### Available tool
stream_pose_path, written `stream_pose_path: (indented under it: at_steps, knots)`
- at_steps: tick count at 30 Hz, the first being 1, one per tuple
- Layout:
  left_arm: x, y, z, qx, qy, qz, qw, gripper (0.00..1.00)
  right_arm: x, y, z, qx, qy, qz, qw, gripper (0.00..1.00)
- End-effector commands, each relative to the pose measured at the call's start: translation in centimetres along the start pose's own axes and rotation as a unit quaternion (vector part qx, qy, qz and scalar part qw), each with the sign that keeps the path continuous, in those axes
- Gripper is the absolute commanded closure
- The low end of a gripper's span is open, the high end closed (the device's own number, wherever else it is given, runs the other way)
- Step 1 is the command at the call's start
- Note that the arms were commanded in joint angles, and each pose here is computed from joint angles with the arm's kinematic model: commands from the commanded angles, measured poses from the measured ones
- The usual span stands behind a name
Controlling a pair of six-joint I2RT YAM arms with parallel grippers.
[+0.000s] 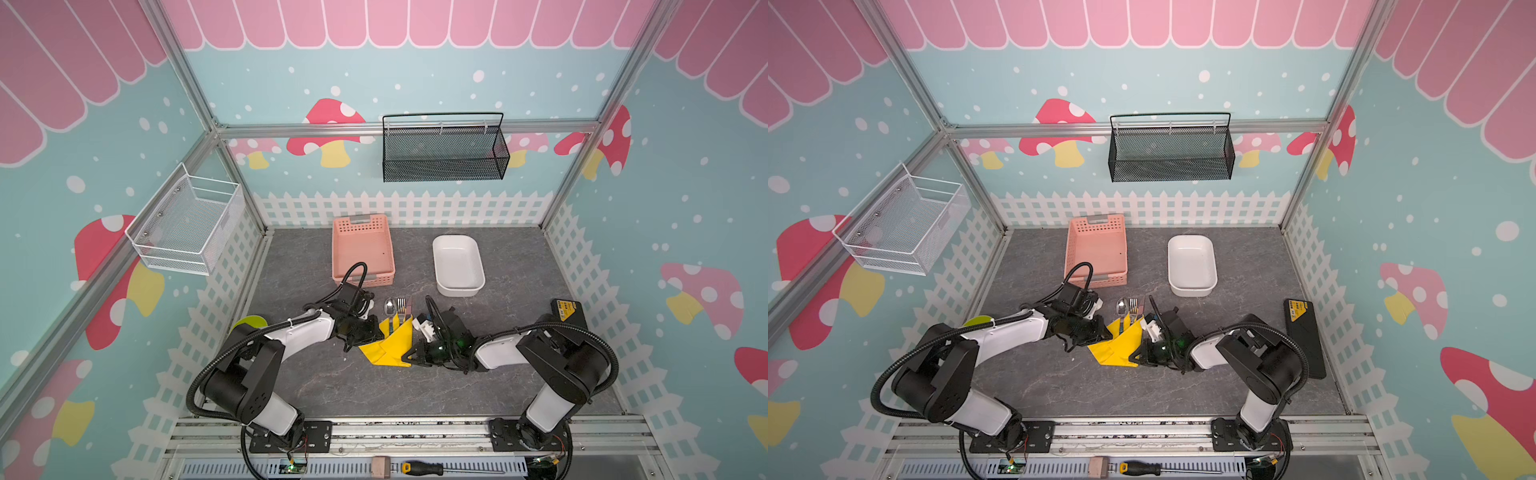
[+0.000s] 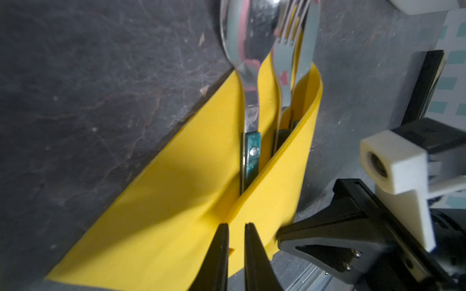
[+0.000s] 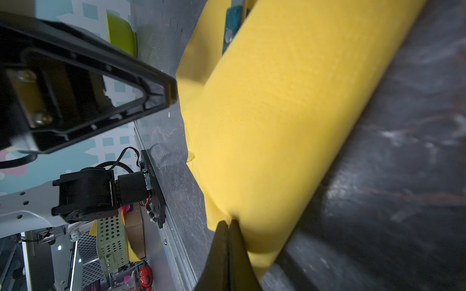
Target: Place the utensils on the paper napkin and roll it up
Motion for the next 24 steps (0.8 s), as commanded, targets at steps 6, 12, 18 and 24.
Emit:
stream_pose_path:
  at_steps: [6,12,18,24]
  knots:
    - [1.0,-0.4,-3.1,-0.001,-0.052,0.022,0.998,0.86,0.3,-0.2,-0.4,0.006,-0.008,0.007,1.0,1.0]
    - [1.8,-1.9,-0.5,-0.057,-0.051,0.03,0.997,0.97,0.2,-0.2,-0.3,0.007,-0.006,0.006,1.0,1.0]
    - [2.3,-3.0,0.8,-0.074,-0.05,0.045,0.995,0.99,0.2,-0.3,-0.4,0.008,-0.005,0.008,1.0,1.0]
    - [2.8,-4.2,1.8,-0.082,-0.043,0.06,0.994,1.0,0.2,-0.2,-0.3,0.008,-0.006,0.007,1.0,0.99]
Point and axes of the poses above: each gripper's point midway between its finger pads, its own y axis back along the fingers, its own z axis along the line the jaws close on, x = y × z, the point moved 2 cm from there along y, back along the fingers, and after that the axes turned 3 degrees about -y, right-handed, at the moved point
